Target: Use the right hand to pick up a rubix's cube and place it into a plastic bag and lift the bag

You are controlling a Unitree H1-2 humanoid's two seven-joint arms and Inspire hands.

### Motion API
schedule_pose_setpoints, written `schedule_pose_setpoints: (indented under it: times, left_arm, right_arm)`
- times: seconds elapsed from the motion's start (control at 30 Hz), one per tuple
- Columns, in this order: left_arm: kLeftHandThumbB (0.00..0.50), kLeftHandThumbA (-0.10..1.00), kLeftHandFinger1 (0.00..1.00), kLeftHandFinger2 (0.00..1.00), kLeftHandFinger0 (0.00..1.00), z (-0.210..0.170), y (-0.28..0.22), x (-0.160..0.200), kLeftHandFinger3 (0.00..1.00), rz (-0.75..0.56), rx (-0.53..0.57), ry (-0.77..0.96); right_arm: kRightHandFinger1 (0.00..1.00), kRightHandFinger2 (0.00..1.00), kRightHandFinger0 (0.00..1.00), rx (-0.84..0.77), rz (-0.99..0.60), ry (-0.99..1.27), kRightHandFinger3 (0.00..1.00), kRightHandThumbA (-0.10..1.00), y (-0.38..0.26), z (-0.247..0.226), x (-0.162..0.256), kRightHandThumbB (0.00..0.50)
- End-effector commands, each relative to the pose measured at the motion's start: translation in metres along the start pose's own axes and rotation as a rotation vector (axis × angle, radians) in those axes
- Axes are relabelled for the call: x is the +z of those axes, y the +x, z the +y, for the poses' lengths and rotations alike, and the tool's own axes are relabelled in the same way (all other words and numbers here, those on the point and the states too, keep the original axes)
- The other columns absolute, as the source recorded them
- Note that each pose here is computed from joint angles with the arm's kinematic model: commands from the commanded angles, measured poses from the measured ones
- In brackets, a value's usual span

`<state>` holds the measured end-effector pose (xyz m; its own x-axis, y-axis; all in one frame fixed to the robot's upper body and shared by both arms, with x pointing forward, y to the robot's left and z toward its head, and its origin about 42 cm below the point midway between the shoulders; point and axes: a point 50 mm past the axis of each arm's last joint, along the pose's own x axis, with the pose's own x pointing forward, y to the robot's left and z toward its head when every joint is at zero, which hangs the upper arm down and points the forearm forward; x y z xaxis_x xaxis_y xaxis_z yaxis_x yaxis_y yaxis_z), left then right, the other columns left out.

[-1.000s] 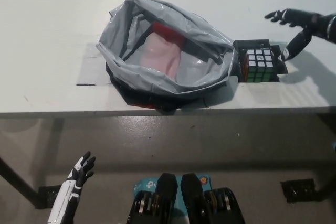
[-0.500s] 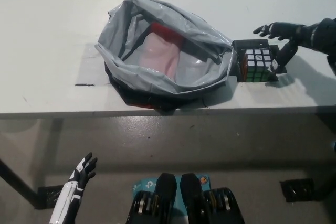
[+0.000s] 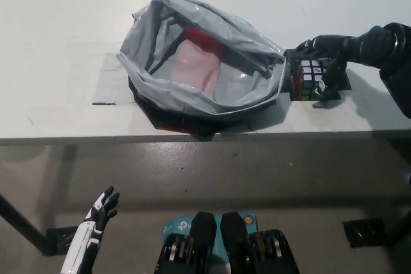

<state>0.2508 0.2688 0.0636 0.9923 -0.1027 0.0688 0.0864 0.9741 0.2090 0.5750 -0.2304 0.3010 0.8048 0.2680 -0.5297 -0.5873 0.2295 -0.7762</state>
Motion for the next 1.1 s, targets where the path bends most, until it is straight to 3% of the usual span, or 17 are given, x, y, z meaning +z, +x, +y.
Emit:
schedule_pose_setpoints:
  times: [0.0, 0.67, 0.93, 1.07]
  left_arm:
    - [0.390, 1.00, 1.00, 1.00, 1.00, 0.002, 0.004, 0.009, 1.00, -0.057, -0.010, 0.016]
    - [0.377, 1.00, 1.00, 1.00, 1.00, 0.004, 0.006, 0.011, 1.00, -0.060, -0.009, 0.013]
    - [0.336, 1.00, 1.00, 1.00, 1.00, 0.004, 0.008, 0.013, 1.00, -0.065, -0.013, 0.029]
    - [0.341, 1.00, 1.00, 1.00, 1.00, 0.004, 0.005, 0.013, 1.00, -0.053, -0.011, 0.025]
  right_arm:
    - [1.00, 1.00, 1.00, -0.098, -0.037, -0.101, 1.00, 0.98, -0.012, -0.037, 0.021, 0.490]
    - [1.00, 1.00, 1.00, -0.092, 0.019, -0.165, 1.00, 1.00, -0.001, -0.030, 0.022, 0.494]
    - [1.00, 1.00, 1.00, -0.144, -0.027, -0.119, 1.00, 0.94, 0.000, -0.032, 0.026, 0.500]
    - [1.00, 1.00, 1.00, -0.135, -0.029, -0.127, 1.00, 0.95, 0.003, -0.027, 0.025, 0.500]
